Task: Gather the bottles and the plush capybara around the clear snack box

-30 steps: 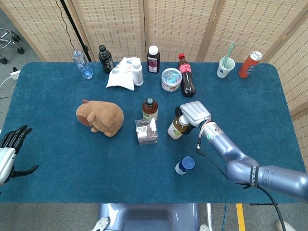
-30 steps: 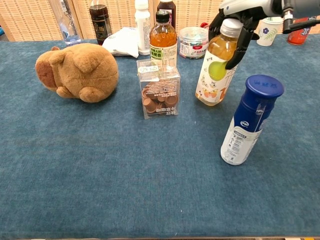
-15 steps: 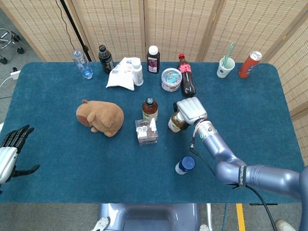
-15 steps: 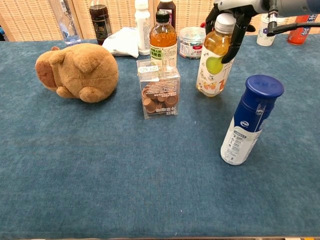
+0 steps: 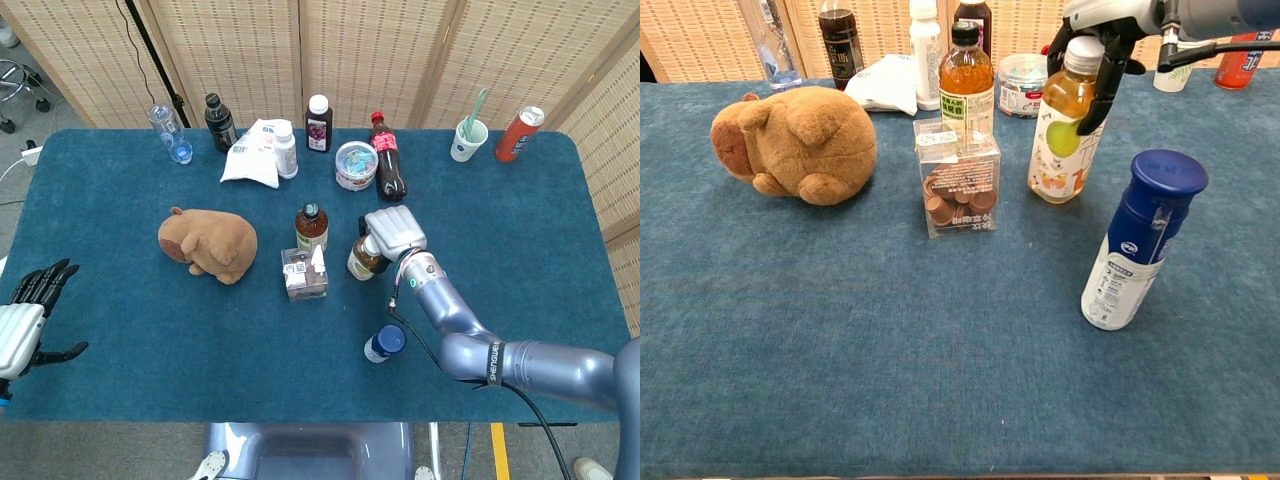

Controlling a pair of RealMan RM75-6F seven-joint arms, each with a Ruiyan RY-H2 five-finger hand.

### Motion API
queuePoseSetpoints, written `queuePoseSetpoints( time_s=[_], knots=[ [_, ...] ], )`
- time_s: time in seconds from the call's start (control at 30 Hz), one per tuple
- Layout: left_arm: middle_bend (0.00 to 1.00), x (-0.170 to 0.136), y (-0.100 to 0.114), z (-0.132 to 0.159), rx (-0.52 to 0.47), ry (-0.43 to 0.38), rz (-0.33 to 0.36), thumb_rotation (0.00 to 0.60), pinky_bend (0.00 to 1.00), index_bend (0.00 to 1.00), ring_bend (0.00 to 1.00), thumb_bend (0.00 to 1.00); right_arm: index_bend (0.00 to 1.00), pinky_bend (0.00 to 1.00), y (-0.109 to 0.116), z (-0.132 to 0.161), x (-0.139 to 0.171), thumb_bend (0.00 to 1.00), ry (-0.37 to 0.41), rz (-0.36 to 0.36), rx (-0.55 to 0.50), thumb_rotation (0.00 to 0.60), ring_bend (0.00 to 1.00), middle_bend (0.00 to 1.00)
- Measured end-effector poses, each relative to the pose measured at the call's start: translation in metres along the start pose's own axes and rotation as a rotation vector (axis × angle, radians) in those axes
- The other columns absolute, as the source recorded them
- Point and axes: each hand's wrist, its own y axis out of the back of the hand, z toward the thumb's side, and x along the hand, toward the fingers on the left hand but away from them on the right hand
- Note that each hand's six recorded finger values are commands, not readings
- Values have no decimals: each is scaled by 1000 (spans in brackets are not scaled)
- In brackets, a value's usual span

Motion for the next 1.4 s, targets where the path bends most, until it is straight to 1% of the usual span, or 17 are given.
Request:
queuePoseSetpoints(
  time_s=[0.3,0.33,0.4,0.43,0.47,0.53,0.57,0.6,0.67,0.73,1.0,1.1,1.17,1.27,1.33,1.4],
  knots=[
    [0,-1,2,-2,-5,1,2,600,0,0,0,147,479,756,-4,4,-2,691,-10,14,0,600,598,514],
    [0,-1,2,-2,-6,1,1,600,0,0,0,147,465,756,-5,4,-2,664,-10,17,0,600,590,500],
    [0,-1,2,-2,-7,1,2,600,0,0,0,147,417,753,-6,5,-1,468,-8,26,-2,600,554,448],
    [0,-1,2,-3,-7,1,4,600,0,0,0,147,378,741,-7,6,0,282,-6,31,-3,600,511,396],
    [0,-2,3,-3,-8,0,5,600,0,0,0,147,335,706,-7,6,1,126,-4,38,-5,600,451,335],
    [0,-2,3,-3,-10,-1,5,600,0,0,0,147,273,621,-7,7,2,8,-2,48,-7,600,346,244],
    [0,-2,3,-3,-10,-1,5,600,0,0,0,147,246,578,-7,7,2,0,1,49,-5,600,294,199],
    [0,-2,3,-3,-9,-2,4,600,0,0,0,147,233,554,-6,8,2,0,2,48,-4,600,264,172],
    [0,-2,2,-3,-10,-3,3,600,0,0,0,147,210,469,-5,9,3,0,6,43,-5,600,196,118],
    [0,-2,3,-3,-10,-4,4,600,0,0,0,147,204,420,-3,9,3,0,9,36,-3,600,176,106],
    [0,-2,3,-3,-13,-6,4,600,0,0,0,147,186,436,-1,12,8,0,18,33,2,600,175,82],
    [0,-2,3,-3,-14,-8,3,600,0,0,0,147,153,411,2,14,11,0,24,30,8,600,159,51],
    [0,-2,3,-3,-16,-9,1,600,0,0,0,146,106,328,5,16,16,0,31,27,13,600,104,15],
    [0,-2,4,-3,-19,-10,-1,600,0,0,0,147,43,190,12,18,28,0,41,28,20,600,14,0],
    [0,-3,4,-3,-22,-11,0,600,0,0,0,147,20,138,17,18,38,0,45,29,26,600,0,0],
    [0,-4,5,-4,-24,-12,2,600,0,0,0,147,7,113,25,16,52,0,46,27,34,600,0,0]
  ],
)
